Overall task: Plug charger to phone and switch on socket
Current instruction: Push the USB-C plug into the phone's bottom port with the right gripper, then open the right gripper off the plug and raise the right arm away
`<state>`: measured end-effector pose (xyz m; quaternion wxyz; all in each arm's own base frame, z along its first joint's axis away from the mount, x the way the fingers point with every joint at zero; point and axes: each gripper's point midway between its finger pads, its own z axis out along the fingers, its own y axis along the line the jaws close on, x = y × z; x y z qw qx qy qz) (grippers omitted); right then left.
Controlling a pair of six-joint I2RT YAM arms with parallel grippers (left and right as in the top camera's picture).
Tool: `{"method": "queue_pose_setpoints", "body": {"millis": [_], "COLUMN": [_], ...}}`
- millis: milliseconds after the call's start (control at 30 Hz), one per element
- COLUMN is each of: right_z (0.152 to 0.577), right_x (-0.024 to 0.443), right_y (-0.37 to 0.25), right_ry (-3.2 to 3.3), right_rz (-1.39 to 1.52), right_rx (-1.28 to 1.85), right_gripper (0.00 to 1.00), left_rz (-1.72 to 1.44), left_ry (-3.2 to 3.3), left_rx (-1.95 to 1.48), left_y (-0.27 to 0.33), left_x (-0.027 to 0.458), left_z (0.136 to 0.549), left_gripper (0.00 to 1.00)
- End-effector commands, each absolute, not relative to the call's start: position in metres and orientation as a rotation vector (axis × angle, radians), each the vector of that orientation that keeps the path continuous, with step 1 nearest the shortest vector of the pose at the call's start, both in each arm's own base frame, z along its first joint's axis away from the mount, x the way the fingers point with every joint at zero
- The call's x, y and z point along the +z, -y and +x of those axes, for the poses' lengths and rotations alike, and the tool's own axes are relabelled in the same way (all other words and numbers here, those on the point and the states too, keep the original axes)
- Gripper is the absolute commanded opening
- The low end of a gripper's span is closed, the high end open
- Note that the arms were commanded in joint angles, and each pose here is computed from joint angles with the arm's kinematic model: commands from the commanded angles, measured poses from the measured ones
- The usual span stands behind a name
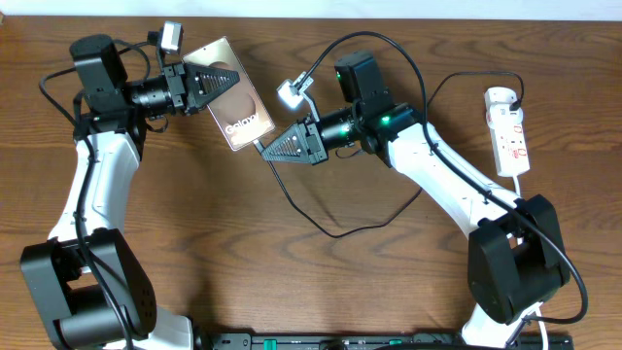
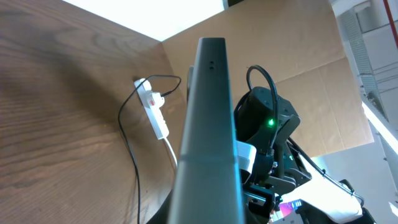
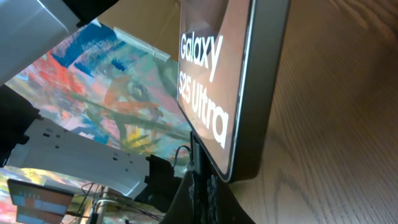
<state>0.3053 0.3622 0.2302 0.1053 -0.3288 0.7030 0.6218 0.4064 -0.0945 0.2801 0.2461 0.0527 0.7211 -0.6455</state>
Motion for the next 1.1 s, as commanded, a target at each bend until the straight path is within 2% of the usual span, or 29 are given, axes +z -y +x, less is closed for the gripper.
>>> {"method": "queue_pose_setpoints", "body": {"millis": [0,1000,1067], "right_z": [0.3128,0.3202,0.3210], "right_x": [0.2475,0.2524,0.2524], "right_y": [-0.3589,-0.3639,-0.3632], "right_ry": [-2.030,-2.037,-2.038], "right_rz": [-0.955,-0.905,-0.903], "right_rx": [1.815,1.803,1.802], "right_gripper": [0.01,0.01,0.07], "left_rz": [0.218,0.211,0.211], "left_ry": [-1.957,-1.963,-1.963], "left_rx": [-1.819,-1.826,-1.826], "left_y": [0.1054,0.1065,0.1065], "left_x": [0.2834,0.2802,0.2802], "left_z": [0.3938,0.3927,0.3927], "left_gripper": [0.07,0.07,0.07]}}
